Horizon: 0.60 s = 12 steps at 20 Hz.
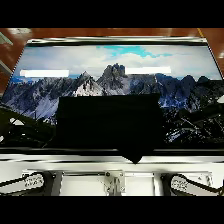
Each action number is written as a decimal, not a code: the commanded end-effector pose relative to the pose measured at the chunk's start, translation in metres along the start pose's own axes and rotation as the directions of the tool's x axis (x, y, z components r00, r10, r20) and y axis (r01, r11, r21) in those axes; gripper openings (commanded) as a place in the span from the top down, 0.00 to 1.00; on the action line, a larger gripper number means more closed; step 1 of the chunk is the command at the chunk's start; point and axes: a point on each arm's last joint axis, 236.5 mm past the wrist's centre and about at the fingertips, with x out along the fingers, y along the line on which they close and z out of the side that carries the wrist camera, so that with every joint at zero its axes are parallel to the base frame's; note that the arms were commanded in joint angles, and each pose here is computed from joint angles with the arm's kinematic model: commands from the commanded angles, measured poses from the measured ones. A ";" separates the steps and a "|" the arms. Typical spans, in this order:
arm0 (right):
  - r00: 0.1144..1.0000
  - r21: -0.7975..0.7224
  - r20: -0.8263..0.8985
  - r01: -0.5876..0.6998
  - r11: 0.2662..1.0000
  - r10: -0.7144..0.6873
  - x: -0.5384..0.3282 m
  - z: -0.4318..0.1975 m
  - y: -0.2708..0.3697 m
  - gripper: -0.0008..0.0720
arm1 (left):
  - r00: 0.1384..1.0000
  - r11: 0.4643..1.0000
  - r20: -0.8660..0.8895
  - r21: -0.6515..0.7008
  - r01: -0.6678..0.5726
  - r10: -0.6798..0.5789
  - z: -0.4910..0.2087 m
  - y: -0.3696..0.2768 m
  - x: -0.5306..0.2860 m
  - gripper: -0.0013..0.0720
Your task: Fold the shirts.
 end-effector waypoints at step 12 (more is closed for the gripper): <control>0.984 0.033 -0.170 -0.058 0.998 0.063 0.113 -0.107 0.025 0.17 | 0.998 0.991 0.017 0.120 0.059 -0.061 0.006 -0.030 -0.016 0.92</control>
